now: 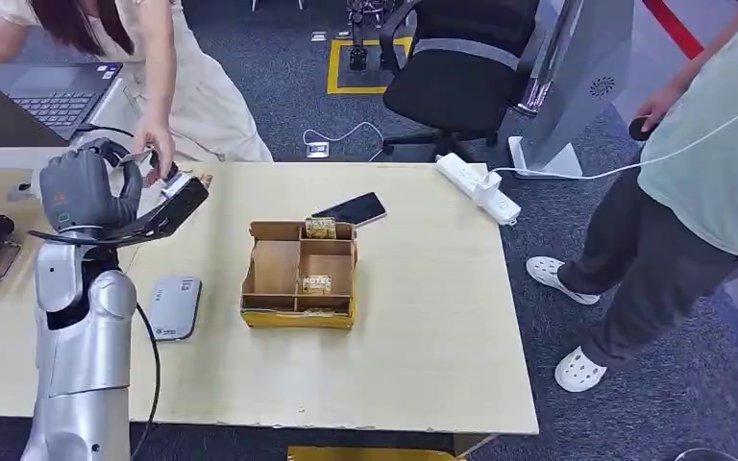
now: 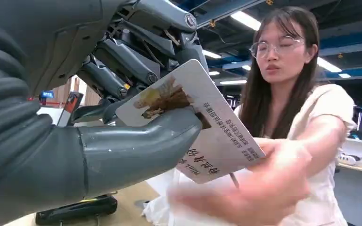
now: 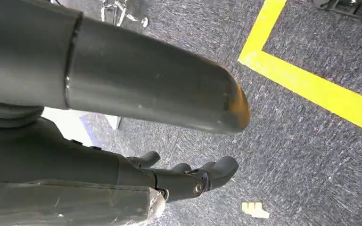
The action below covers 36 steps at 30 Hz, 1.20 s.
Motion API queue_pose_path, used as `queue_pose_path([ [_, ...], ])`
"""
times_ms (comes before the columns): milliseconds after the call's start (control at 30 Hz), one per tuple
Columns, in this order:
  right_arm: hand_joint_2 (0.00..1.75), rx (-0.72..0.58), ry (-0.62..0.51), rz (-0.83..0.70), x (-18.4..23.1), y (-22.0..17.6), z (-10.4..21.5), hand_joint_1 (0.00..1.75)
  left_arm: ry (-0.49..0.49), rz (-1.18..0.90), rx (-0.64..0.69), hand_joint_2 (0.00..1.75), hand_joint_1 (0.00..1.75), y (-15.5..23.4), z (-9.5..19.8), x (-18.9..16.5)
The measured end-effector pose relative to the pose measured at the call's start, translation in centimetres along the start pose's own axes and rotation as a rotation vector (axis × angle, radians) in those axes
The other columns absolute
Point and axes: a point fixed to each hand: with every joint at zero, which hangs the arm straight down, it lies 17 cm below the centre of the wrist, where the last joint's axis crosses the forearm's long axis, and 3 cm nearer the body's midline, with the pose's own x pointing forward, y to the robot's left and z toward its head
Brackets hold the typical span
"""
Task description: Pass the card to the sensor for recognition and then transmit it.
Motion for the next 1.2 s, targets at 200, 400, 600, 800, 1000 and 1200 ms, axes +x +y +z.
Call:
queue_pose_path([
  [200,0.00,0.000,-0.002,0.004,0.1,0.0,0.0,0.00,0.001,0.004,-0.004,1.75,1.75,-0.2,-0.1,0.1],
  [400,0.00,0.000,-0.002,0.004,0.1,0.0,0.0,0.00,0.000,0.006,-0.004,1.75,1.75,-0.2,-0.2,0.2],
  [600,0.00,0.000,-0.002,0.005,0.1,0.0,0.0,0.00,0.000,0.009,-0.005,1.75,1.75,-0.3,-0.3,0.3],
  [800,0.00,0.000,-0.001,0.005,0.1,0.0,0.0,0.00,0.001,0.010,0.000,1.75,1.75,-0.2,-0.3,0.3],
  [1000,0.00,0.000,-0.001,0.005,0.0,0.0,0.0,0.00,0.001,0.041,0.008,1.75,0.00,-0.1,-0.3,0.5],
  [1200,0.00,0.001,-0.001,0.005,0.0,0.1,0.0,0.00,-0.011,0.088,-0.041,1.75,0.00,-1.0,-0.1,0.9],
])
